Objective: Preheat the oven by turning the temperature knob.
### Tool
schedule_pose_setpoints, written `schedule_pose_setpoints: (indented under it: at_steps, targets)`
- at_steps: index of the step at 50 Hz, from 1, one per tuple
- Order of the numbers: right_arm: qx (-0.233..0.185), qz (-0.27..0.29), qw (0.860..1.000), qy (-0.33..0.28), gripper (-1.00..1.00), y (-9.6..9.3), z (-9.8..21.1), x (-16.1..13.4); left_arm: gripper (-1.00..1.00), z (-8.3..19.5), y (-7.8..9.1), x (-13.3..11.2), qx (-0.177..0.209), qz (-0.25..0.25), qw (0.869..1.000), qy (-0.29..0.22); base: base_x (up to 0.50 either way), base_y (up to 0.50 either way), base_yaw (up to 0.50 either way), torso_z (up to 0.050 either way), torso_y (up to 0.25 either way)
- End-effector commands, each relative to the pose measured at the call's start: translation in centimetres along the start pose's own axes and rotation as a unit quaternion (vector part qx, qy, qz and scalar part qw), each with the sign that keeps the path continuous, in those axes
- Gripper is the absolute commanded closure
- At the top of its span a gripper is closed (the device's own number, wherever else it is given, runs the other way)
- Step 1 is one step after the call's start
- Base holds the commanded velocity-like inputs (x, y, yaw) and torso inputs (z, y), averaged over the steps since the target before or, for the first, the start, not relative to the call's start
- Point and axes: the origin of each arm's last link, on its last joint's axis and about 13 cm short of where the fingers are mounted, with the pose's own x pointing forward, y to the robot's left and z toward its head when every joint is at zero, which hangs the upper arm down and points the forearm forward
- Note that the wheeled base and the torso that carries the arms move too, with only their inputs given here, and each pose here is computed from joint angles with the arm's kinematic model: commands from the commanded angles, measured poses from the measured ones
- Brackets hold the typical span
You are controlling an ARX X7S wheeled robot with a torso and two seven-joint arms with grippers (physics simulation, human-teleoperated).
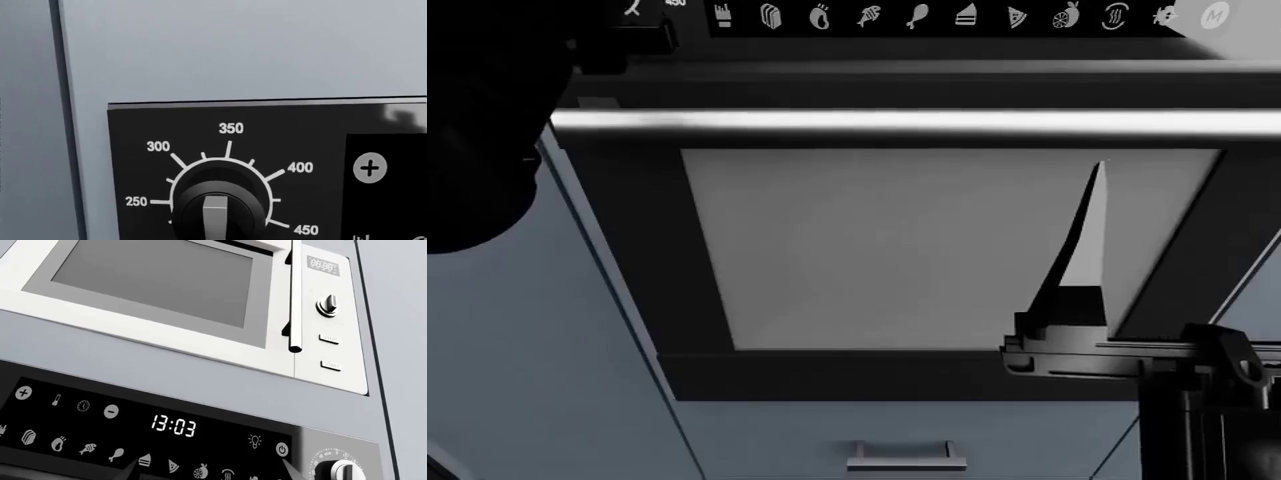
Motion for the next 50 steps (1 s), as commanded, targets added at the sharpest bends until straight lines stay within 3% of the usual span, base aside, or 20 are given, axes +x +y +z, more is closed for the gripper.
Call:
schedule_pose_setpoints:
  at_steps: [1, 29, 50]
  targets:
    - [0.0, 0.0, 1.0, 0.0, -1.0, -0.02, 0.02, -0.01, 1.0, -0.14, -0.17, 0.03, 0.016, -0.005, 1.0, 0.003, 0.0, 0.0, 0.0, 0.0, 0.0]
    - [0.001, -0.001, 1.0, -0.003, -1.0, -0.1, 0.08, 0.04, 1.0, -0.31, -0.15, 0.07, 0.114, 0.005, 0.993, -0.005, 0.0, 0.0, 0.0, 0.0, 0.0]
    - [0.001, 0.0, 1.0, -0.004, -1.0, -0.05, 0.09, 0.04, 1.0, -0.32, 0.03, -0.09, 0.154, 0.008, 0.988, -0.006, 0.0, 0.0, 0.0, 0.0, 0.001]
